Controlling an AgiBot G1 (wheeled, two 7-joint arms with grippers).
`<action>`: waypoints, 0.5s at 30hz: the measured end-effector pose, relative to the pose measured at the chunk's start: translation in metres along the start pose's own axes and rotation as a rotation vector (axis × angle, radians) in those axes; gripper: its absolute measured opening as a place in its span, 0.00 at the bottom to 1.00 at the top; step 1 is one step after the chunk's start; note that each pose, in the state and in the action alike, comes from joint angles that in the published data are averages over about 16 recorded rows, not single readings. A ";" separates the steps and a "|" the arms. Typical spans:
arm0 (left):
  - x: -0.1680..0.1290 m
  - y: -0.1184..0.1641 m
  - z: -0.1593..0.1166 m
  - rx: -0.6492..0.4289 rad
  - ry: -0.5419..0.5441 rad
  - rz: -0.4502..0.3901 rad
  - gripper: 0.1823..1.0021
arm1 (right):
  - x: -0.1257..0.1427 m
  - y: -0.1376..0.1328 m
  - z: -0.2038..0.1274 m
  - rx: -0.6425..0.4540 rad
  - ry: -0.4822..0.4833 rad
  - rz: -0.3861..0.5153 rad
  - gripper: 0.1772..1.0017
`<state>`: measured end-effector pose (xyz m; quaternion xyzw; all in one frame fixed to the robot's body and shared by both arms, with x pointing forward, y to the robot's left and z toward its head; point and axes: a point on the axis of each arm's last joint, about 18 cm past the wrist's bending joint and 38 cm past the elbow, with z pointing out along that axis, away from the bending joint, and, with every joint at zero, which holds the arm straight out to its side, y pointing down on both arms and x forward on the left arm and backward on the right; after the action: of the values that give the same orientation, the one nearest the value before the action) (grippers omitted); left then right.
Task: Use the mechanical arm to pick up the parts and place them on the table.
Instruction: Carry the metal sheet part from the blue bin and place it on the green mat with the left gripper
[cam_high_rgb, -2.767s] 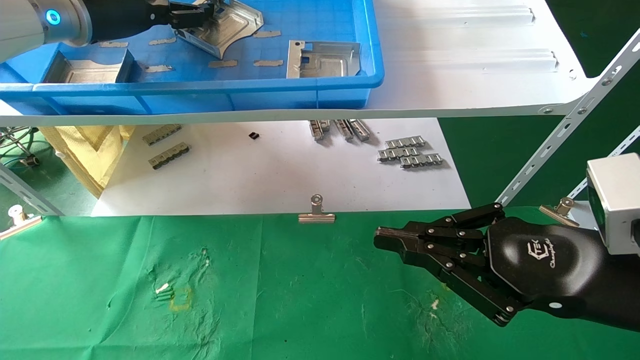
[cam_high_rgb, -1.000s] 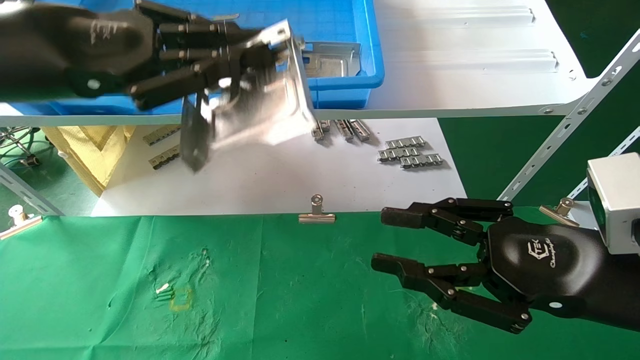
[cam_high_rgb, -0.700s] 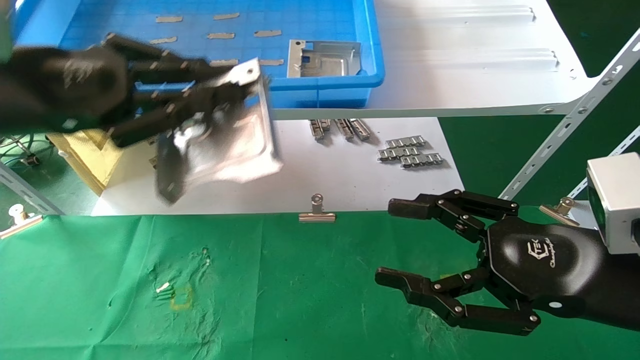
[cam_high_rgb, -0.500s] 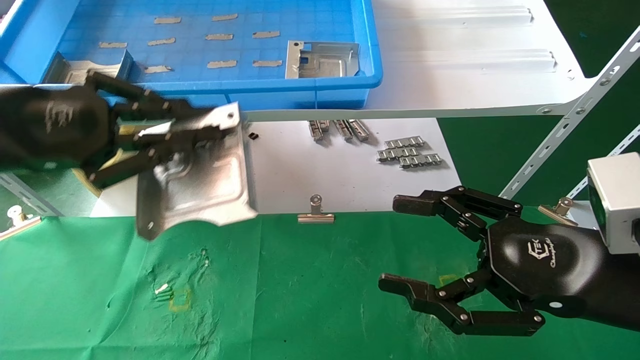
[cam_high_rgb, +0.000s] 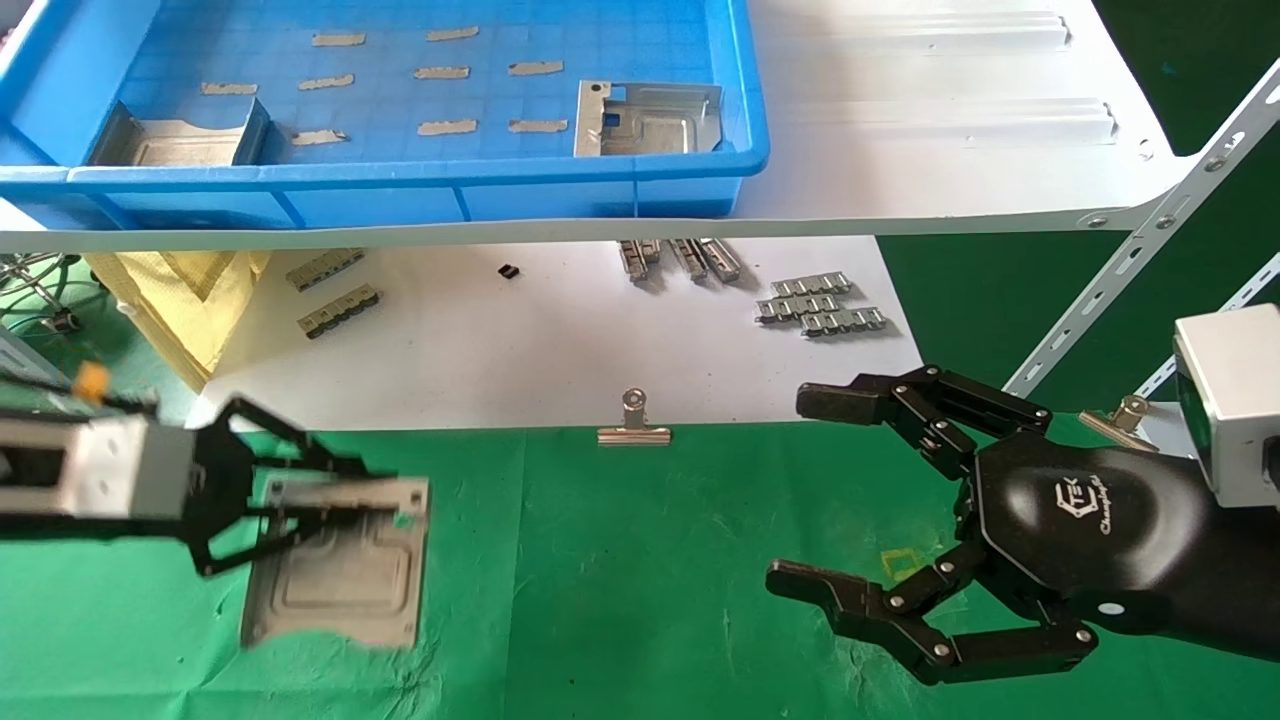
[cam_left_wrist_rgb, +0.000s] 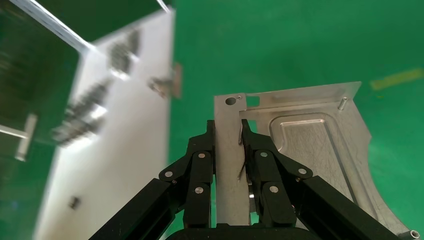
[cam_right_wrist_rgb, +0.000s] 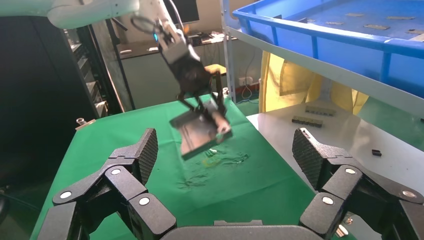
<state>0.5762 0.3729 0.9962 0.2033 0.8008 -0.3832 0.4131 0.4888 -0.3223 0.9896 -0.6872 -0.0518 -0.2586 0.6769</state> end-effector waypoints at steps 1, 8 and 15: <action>0.003 0.005 0.003 -0.012 0.015 -0.001 0.11 | 0.000 0.000 0.000 0.000 0.000 0.000 0.98; 0.020 0.028 0.017 -0.068 0.087 -0.011 0.11 | 0.000 0.000 0.000 0.000 0.000 0.000 1.00; 0.025 0.045 0.025 -0.102 0.104 -0.031 0.11 | 0.000 0.000 0.000 0.000 0.000 0.000 1.00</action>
<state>0.6030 0.3816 0.9464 0.1893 0.8426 -0.3373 0.3748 0.4888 -0.3223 0.9896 -0.6872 -0.0518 -0.2586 0.6769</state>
